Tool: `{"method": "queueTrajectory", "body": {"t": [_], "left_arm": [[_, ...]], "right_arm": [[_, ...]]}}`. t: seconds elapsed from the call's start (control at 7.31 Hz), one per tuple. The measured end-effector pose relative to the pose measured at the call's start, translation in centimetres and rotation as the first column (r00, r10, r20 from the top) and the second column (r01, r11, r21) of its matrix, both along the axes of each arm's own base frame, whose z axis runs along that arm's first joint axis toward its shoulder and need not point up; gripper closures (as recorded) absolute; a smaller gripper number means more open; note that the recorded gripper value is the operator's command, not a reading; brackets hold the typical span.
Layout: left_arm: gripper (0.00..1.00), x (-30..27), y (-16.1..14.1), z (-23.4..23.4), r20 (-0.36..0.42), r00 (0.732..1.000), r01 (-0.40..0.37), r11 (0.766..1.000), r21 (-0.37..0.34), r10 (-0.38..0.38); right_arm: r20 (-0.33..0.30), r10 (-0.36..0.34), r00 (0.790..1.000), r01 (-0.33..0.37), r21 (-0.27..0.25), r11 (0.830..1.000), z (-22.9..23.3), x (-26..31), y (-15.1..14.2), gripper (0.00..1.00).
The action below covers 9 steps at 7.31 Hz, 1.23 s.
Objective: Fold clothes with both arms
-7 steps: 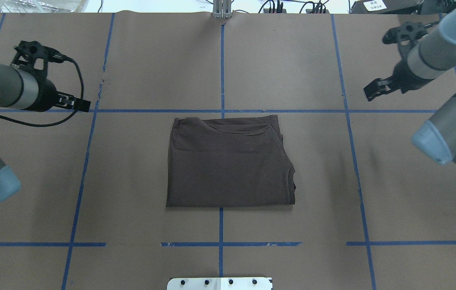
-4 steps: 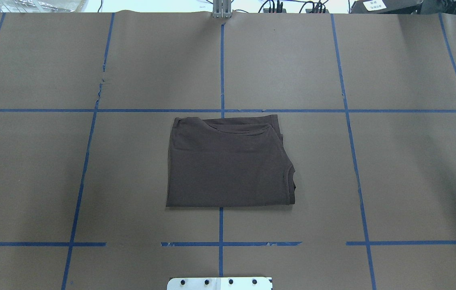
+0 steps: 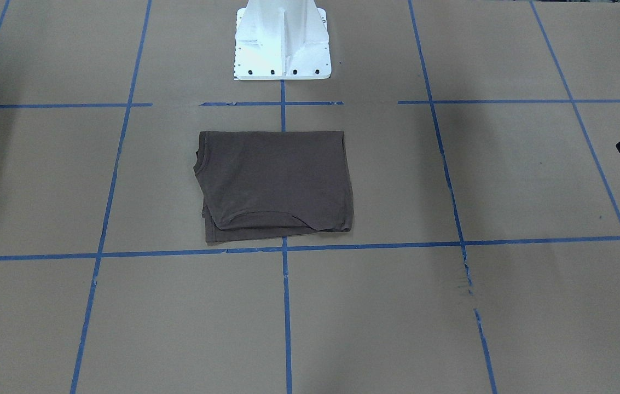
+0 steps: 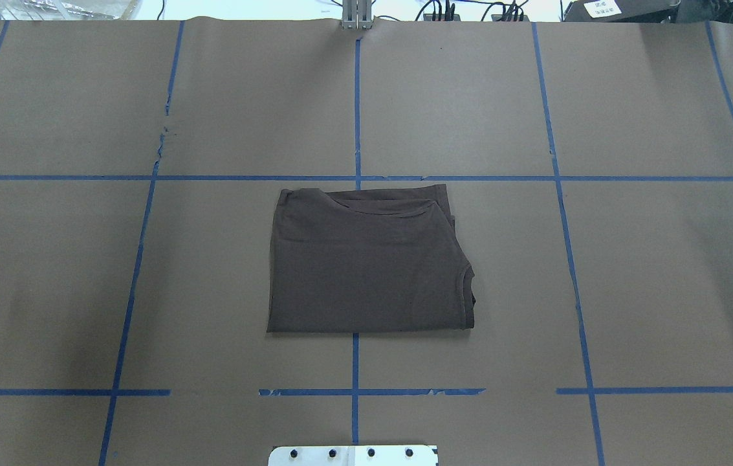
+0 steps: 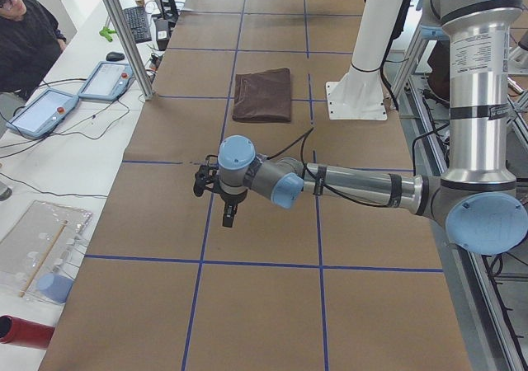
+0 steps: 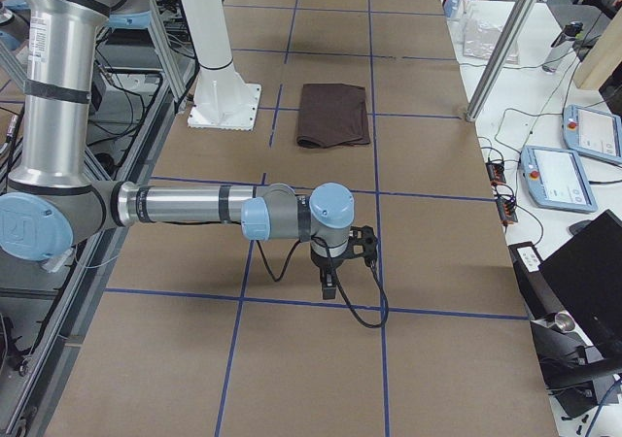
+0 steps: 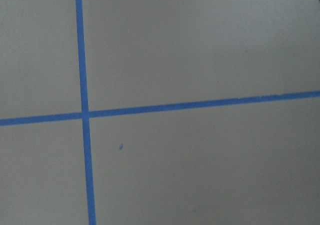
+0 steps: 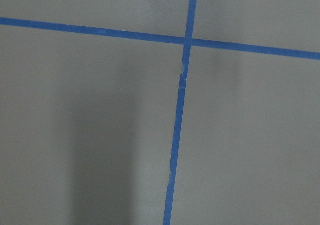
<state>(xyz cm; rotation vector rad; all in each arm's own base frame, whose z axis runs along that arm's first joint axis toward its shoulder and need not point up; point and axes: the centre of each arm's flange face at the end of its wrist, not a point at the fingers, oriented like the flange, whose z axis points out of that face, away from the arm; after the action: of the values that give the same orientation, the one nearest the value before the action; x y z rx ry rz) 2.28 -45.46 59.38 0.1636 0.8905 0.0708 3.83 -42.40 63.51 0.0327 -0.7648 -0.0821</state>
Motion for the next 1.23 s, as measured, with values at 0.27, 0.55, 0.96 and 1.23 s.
{"method": "queueTrajectory", "body": {"t": [0.27, 0.55, 0.96, 1.23], "left_arm": [[0.00, -1.2, 4.1, 3.8, -0.021, 0.999, -0.035, 0.997, -0.063, 0.034], [0.00, -1.6, 5.4, 4.8, -0.021, 0.999, -0.037, 0.996, -0.084, 0.035], [0.00, -1.8, 5.5, 4.4, -0.020, 0.999, -0.032, 0.996, -0.079, 0.030], [0.00, -2.3, 5.3, 3.9, -0.017, 1.000, -0.021, 0.998, -0.067, 0.020]], "right_arm": [[0.005, 0.006, 1.000, -0.006, -0.013, 1.000, 0.2, 0.2, 0.4, 0.00], [-0.039, 0.012, 0.999, -0.012, 0.004, 1.000, -0.2, 0.6, 0.3, 0.00], [-0.069, 0.016, 0.998, -0.015, 0.021, 1.000, -0.4, 0.8, 0.1, 0.00], [-0.068, 0.016, 0.998, -0.015, 0.018, 1.000, -0.3, 0.8, 0.2, 0.00]]}}
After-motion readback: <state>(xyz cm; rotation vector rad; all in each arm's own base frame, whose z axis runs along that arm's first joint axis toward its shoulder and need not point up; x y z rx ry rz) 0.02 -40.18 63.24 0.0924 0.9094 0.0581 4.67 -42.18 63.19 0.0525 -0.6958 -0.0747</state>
